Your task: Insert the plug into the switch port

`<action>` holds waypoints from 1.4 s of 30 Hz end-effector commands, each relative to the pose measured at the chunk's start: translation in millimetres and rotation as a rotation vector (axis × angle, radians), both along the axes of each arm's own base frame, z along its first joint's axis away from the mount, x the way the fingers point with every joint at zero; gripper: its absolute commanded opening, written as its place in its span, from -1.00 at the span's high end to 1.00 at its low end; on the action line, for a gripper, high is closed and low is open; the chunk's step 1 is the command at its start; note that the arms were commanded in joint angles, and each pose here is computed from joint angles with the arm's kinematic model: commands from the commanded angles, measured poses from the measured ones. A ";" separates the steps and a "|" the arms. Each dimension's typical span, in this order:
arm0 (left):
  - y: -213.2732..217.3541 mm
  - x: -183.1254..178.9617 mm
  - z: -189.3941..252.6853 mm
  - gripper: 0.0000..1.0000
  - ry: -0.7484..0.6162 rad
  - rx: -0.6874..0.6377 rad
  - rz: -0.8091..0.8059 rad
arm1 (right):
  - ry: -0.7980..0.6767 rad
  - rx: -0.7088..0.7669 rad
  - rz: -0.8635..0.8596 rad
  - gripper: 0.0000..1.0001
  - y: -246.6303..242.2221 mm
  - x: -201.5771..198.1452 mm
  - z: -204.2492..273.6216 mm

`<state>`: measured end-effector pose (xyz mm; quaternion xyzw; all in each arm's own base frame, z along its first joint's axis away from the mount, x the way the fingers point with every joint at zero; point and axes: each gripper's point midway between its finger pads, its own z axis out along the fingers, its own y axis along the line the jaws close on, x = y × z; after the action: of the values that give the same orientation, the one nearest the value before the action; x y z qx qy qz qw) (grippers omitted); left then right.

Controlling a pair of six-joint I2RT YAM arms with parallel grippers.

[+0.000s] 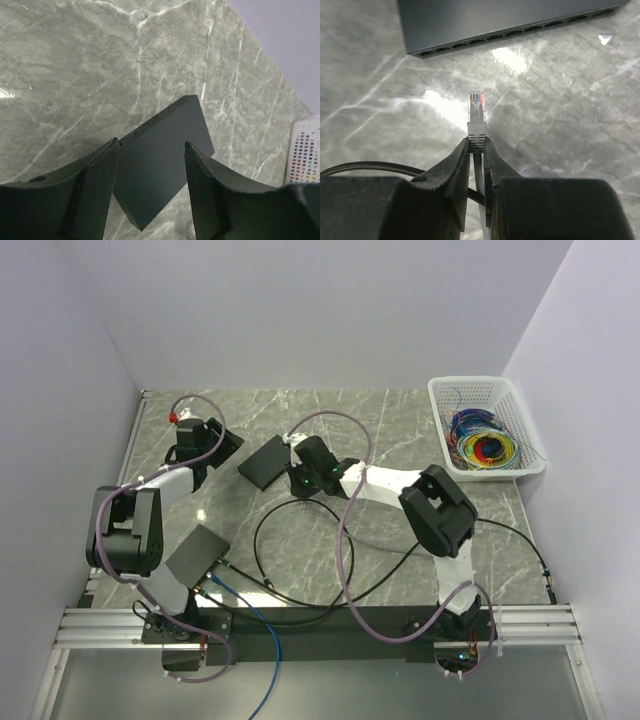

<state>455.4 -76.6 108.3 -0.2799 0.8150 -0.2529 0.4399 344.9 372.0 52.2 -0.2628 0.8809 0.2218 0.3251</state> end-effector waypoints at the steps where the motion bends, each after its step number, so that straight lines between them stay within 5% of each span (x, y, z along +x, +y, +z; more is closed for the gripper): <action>1: -0.3 14.5 12.4 -0.20 -0.056 0.011 -0.024 | -0.068 -0.078 0.010 1.00 9.4 8.3 8.4; 19: -17.2 52.9 -21.4 -0.15 -0.044 0.026 -0.153 | -0.034 -0.246 0.014 1.00 26.3 30.7 -22.3; 42: -32.6 49.4 -68.4 -0.08 0.104 -0.018 -0.207 | -0.067 -0.230 0.058 1.00 49.5 30.0 -5.8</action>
<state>503.0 -103.1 40.6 -0.2102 0.8578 -0.2809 0.3757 368.5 407.3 23.3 -0.3288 0.8926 0.1060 0.2896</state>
